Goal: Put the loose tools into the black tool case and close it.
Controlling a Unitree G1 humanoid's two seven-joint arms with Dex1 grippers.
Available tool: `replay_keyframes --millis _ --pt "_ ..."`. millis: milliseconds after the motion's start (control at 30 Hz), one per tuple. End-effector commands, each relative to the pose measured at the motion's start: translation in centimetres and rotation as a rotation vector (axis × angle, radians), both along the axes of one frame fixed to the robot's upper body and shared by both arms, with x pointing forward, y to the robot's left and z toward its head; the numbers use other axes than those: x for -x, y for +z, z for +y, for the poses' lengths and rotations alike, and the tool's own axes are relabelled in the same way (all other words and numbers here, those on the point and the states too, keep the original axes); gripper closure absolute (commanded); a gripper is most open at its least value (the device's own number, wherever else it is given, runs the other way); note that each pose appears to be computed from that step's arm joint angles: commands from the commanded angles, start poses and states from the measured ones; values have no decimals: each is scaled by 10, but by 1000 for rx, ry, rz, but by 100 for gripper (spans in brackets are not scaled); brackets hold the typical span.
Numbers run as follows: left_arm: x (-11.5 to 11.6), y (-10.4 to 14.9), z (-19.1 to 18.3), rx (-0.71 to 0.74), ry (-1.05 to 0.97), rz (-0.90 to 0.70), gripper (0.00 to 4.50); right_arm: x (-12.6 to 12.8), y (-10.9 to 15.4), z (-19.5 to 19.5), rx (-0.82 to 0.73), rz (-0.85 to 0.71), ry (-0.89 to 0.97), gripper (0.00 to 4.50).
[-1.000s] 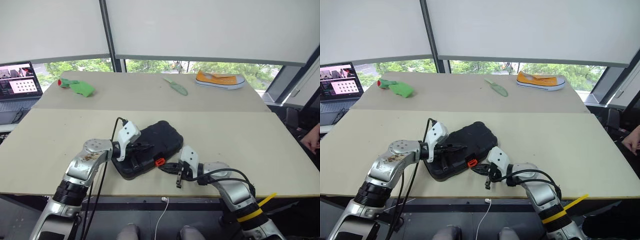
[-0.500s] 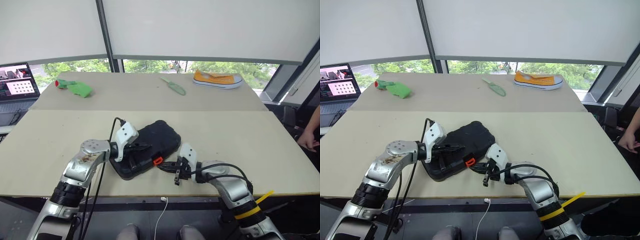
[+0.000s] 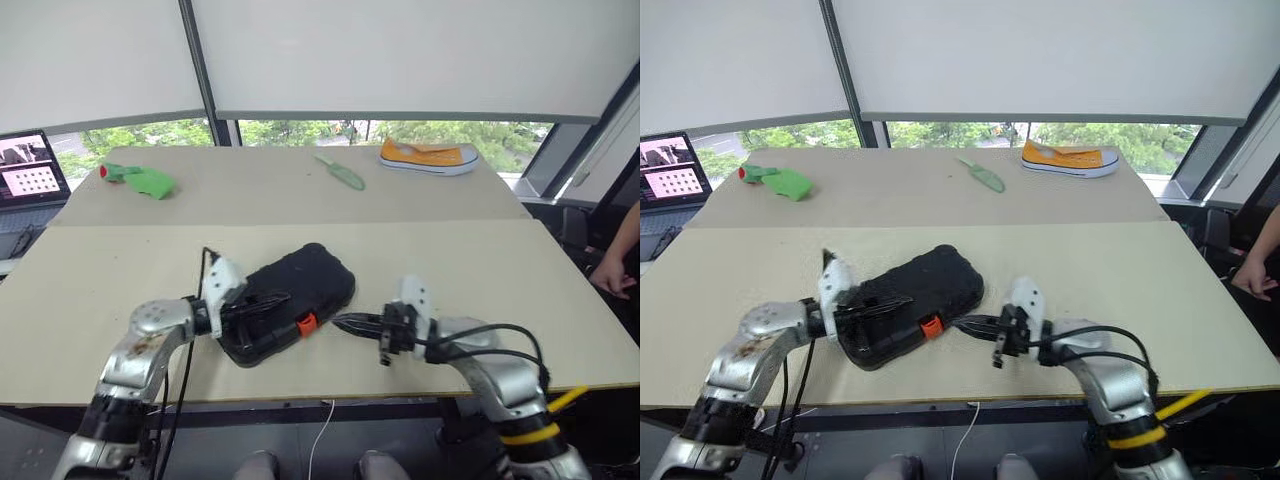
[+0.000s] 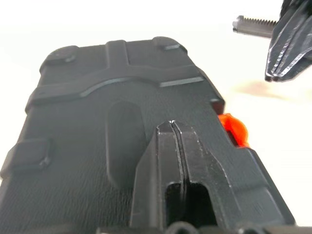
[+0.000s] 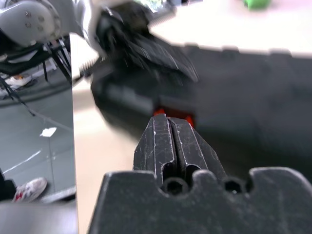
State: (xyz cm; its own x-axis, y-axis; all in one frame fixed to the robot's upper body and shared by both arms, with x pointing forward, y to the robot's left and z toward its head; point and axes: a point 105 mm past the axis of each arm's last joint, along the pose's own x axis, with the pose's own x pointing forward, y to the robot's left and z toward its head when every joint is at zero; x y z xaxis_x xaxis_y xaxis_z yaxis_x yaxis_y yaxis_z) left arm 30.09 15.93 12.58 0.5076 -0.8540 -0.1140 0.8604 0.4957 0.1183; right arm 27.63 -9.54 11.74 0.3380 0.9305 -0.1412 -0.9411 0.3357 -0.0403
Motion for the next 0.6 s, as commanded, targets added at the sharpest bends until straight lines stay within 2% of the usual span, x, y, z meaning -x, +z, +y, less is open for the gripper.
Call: replay_keyframes --millis 33,133,167,233,267,367,533,600 --pt "13 13 50 -14 85 1 260 6 17 -35 72 -149 -10 327" --pt "36 9 98 -161 169 88 160 5 27 -69 127 -349 -42 231" --pt "44 7 109 -209 186 92 110 5 28 -76 143 -398 -32 184" --pt "54 2 134 -271 258 99 61 5 24 -90 178 -415 -28 133" --pt "59 -1 147 -306 309 98 9 5 22 -97 187 -405 -29 123" --pt "74 -10 177 -361 426 109 2 -1 20 -115 195 -347 -82 123" --pt "81 -17 188 -382 507 61 0 -5 17 -122 230 -371 -79 2" --pt "82 -16 182 -391 481 25 0 -6 16 -122 238 -375 -74 2"
